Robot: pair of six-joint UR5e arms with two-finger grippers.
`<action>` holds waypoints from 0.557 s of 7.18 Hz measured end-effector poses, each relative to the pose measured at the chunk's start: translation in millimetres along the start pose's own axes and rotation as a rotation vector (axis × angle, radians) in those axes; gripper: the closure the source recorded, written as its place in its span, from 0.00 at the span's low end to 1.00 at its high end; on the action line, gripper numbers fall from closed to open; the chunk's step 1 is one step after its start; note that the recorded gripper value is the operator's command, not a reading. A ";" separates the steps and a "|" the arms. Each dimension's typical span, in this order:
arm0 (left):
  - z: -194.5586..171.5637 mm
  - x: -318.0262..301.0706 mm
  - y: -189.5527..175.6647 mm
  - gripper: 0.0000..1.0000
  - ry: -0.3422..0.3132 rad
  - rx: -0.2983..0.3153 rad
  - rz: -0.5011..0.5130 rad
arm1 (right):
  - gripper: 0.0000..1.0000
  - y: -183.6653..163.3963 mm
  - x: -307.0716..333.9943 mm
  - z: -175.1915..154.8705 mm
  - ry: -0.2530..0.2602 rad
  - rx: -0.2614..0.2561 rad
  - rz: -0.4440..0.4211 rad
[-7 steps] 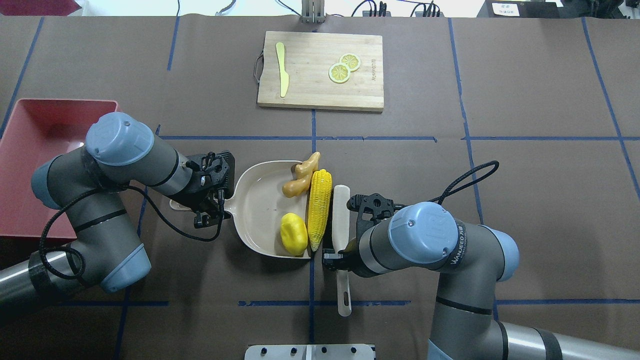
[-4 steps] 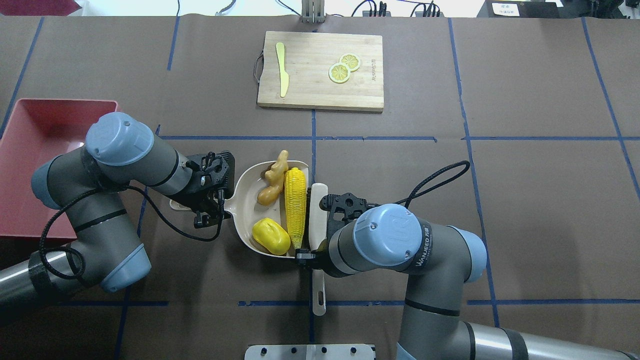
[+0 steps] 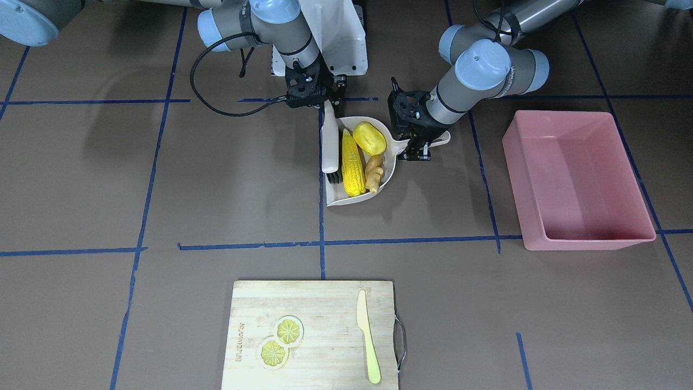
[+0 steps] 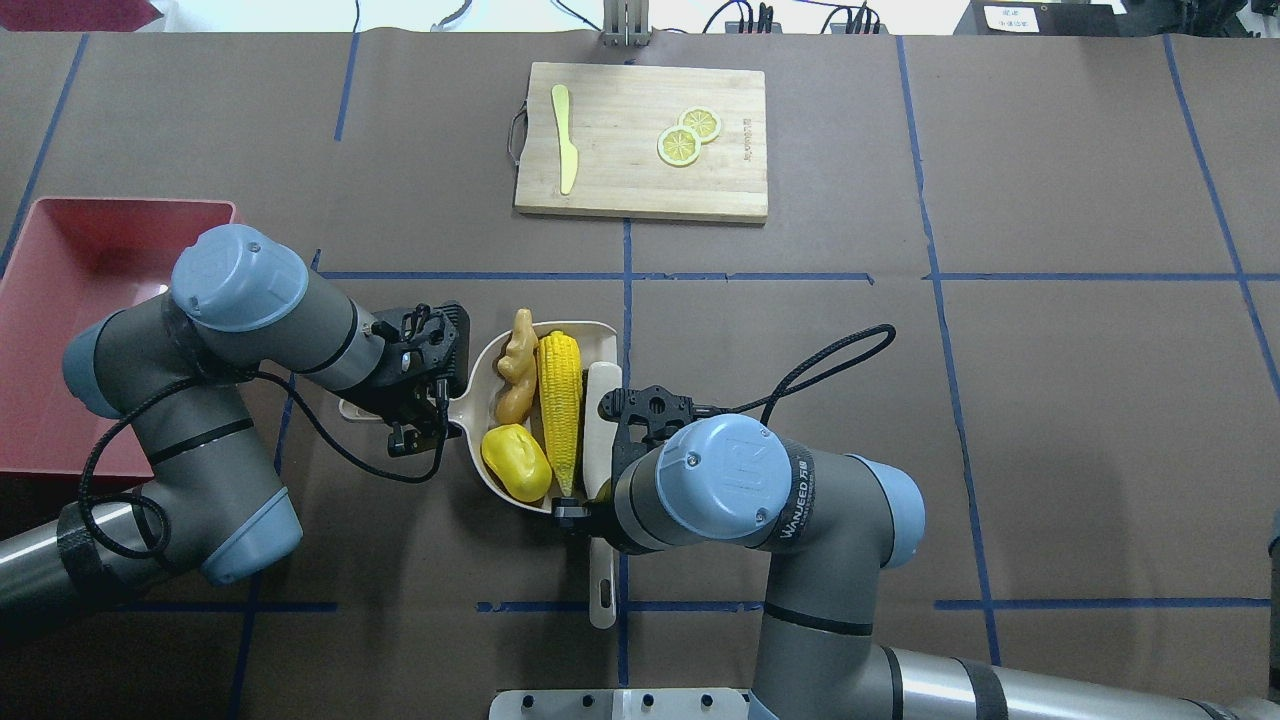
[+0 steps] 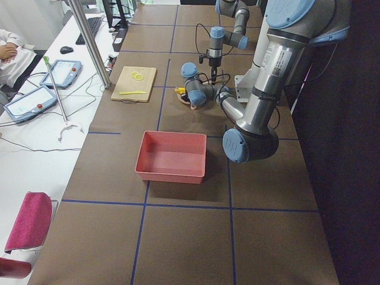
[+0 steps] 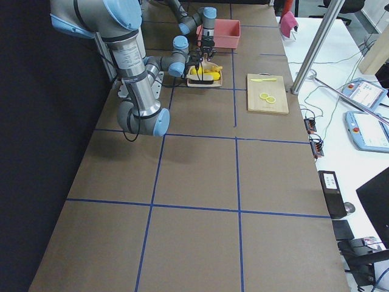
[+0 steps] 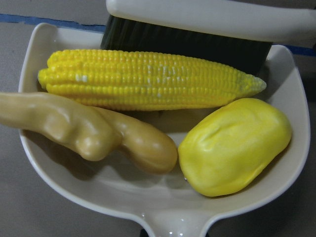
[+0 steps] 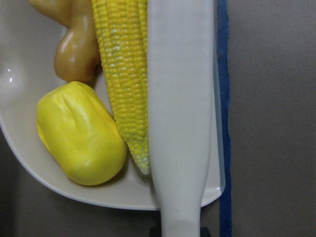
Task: Sweep and dump trash into bin
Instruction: 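Push the produce deeper into the dustpan with the brush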
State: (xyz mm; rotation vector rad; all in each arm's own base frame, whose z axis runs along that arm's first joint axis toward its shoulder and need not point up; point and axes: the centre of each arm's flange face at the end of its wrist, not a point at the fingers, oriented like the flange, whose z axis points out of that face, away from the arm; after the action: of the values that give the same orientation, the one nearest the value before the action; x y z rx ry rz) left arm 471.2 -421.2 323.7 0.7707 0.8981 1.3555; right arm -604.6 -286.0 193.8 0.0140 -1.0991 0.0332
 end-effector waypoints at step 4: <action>-0.1 0.1 -0.2 1.00 0.001 0.001 0.000 | 1.00 1.3 -3.1 -5.6 -0.012 0.000 -0.006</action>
State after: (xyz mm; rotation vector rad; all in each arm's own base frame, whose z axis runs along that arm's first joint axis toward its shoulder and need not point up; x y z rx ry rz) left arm 471.2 -421.1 323.5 0.7715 0.8996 1.3556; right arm -601.0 -284.6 188.5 0.0179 -1.1113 0.0280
